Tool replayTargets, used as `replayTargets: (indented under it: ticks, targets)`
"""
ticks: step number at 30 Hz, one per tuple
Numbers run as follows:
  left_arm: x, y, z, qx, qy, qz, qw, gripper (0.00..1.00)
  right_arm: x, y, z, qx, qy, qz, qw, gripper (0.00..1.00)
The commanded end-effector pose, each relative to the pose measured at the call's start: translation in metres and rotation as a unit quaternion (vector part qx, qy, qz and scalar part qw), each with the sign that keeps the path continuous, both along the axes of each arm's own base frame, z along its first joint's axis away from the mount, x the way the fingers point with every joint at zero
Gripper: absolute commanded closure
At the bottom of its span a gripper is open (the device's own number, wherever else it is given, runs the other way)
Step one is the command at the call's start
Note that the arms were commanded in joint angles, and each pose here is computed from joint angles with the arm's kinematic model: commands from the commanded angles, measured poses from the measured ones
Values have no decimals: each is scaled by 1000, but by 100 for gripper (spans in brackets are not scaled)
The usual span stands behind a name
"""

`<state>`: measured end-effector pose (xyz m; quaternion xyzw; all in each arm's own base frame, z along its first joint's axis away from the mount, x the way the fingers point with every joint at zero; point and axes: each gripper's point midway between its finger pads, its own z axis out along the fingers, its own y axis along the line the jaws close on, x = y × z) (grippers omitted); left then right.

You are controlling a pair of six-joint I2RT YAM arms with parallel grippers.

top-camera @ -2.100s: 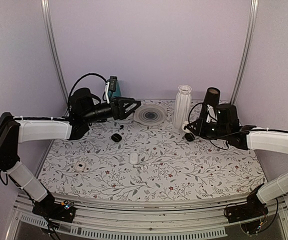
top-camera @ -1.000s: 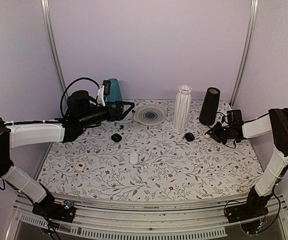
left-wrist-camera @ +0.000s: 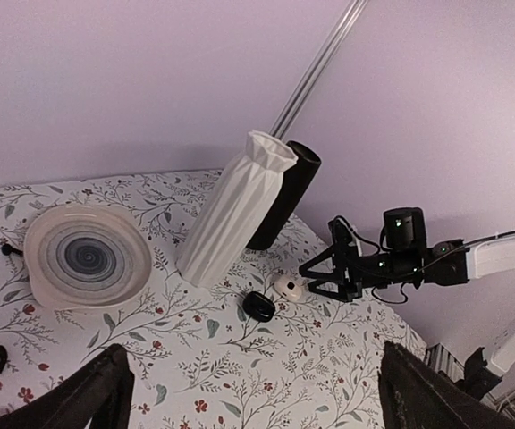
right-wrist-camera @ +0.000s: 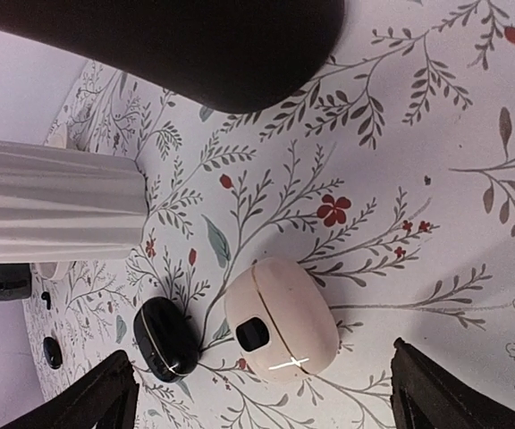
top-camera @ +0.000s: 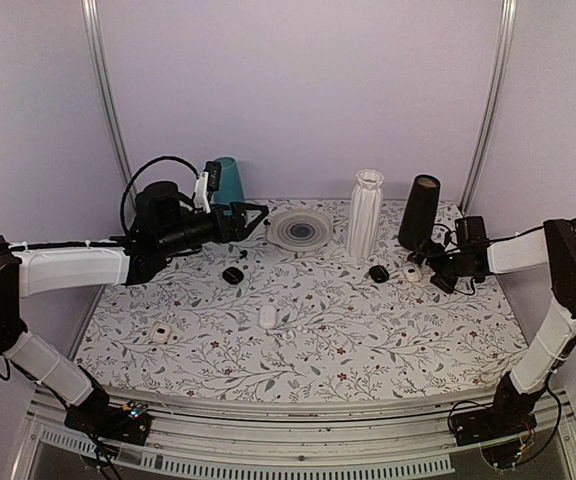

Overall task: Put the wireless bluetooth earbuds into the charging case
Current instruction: Reset both arms

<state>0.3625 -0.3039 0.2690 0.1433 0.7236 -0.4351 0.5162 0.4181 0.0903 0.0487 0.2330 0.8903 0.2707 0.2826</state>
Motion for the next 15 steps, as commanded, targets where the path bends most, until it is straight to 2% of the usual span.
replayTargets:
  ticks: [1, 9, 15]
  targets:
    - [2, 3, 3, 3, -13, -1, 1000, 4, -2, -5, 26, -25, -40, 0, 999, 1]
    - [4, 4, -1, 4, -12, 4, 1000, 4, -14, 31, 79, -76, -135, 53, 987, 1]
    - [4, 7, -1, 5, -14, 10, 1000, 4, -23, 63, 139, -94, -232, 87, 964, 1]
